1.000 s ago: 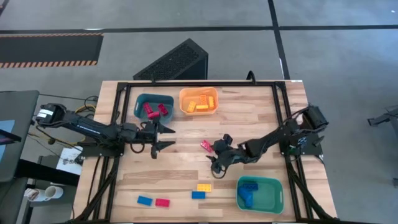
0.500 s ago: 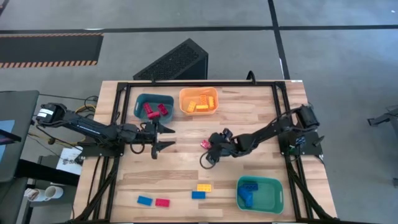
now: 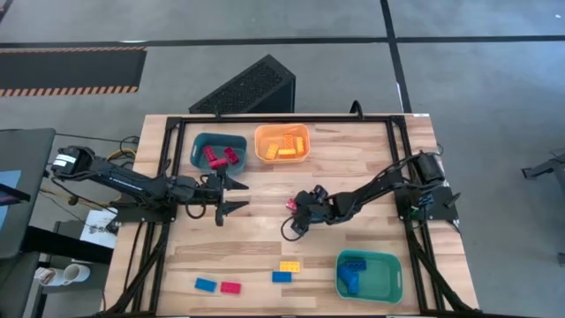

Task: Sort & place blocks by color
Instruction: Put the red game piece into the blue bin

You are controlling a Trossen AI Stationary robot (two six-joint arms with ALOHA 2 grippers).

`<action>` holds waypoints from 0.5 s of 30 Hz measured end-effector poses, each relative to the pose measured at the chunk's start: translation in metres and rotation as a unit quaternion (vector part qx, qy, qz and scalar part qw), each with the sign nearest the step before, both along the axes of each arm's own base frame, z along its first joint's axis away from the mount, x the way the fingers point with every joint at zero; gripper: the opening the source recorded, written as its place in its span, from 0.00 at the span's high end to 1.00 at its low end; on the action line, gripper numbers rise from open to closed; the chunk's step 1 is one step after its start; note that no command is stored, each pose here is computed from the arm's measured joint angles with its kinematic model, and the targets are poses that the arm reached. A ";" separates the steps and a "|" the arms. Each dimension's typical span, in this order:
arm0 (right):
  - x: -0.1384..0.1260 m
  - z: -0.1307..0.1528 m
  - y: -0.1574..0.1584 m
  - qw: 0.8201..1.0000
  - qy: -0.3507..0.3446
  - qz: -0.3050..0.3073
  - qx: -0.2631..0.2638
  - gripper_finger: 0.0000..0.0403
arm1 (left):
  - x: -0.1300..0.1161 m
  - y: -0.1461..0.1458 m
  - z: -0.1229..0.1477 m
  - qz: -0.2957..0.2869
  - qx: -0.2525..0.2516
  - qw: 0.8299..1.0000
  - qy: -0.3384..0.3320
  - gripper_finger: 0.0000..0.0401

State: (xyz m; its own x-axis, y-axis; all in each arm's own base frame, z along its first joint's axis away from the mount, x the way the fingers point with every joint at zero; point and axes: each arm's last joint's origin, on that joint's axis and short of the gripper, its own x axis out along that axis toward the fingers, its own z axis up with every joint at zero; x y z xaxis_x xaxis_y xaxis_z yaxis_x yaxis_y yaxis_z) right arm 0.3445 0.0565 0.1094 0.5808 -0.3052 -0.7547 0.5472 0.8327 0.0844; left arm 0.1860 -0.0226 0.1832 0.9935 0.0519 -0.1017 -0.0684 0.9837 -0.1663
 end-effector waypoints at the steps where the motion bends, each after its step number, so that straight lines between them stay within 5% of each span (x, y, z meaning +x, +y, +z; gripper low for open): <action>1: 0.000 0.000 0.000 1.000 0.003 -0.002 -0.001 0.32 | 0.000 0.000 0.001 0.000 -0.001 1.000 -0.003 0.42; 7: 0.000 -0.004 0.006 1.000 0.010 0.011 -0.011 0.34 | 0.000 0.000 -0.001 0.006 -0.003 1.000 0.001 0.42; 15: -0.004 0.008 0.011 1.000 0.003 0.028 -0.001 0.68 | 0.000 0.000 -0.001 0.003 -0.009 1.000 0.002 0.42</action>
